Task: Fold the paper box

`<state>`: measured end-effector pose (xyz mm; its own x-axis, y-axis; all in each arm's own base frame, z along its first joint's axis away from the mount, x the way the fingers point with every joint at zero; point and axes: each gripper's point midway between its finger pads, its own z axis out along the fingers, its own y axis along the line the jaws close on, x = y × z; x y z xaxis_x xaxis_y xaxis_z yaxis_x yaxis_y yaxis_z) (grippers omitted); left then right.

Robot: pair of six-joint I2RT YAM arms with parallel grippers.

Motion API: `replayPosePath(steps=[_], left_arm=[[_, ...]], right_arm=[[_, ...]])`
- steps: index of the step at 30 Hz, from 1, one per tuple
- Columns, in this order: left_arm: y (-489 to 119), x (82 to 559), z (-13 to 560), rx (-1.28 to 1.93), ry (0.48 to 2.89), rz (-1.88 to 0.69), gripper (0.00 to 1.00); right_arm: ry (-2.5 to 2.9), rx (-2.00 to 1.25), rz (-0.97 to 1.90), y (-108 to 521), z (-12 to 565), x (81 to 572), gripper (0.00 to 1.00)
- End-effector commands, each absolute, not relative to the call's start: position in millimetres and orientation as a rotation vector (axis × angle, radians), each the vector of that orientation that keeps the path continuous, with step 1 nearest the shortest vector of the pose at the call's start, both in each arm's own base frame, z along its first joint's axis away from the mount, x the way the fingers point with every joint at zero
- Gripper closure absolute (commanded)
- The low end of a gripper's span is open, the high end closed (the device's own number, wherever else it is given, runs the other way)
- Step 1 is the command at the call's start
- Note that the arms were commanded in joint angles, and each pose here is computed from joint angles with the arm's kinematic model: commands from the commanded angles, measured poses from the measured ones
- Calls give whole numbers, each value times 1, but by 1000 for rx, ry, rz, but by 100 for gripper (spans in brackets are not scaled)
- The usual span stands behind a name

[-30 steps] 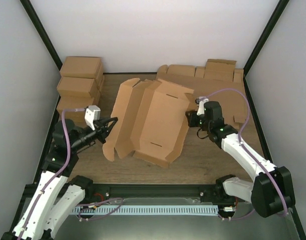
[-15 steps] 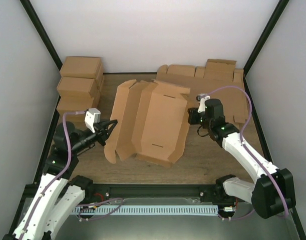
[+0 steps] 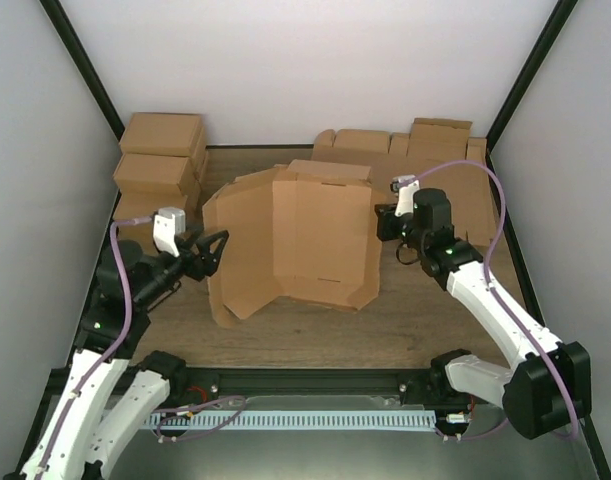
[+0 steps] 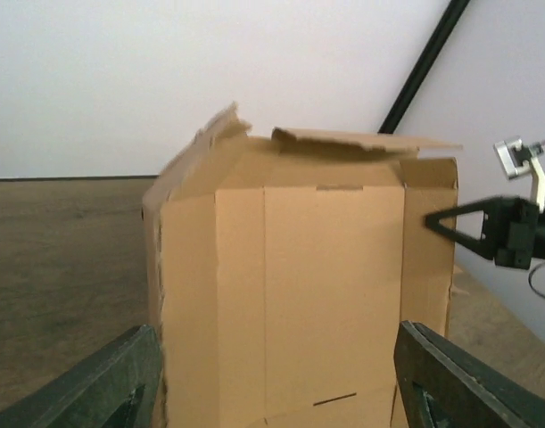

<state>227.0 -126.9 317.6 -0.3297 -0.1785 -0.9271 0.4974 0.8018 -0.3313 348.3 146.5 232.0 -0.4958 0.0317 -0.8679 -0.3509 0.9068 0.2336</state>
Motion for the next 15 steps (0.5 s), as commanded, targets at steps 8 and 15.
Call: replayPosePath(steps=[8,15], left_arm=[[-145,273,369,346,1883,-636,15],[-172,320,339,454,2013,-653,11]], right_arm=[[1909,-475,437,160,293,316,99],[2161,-528,265,151,264,322,99]])
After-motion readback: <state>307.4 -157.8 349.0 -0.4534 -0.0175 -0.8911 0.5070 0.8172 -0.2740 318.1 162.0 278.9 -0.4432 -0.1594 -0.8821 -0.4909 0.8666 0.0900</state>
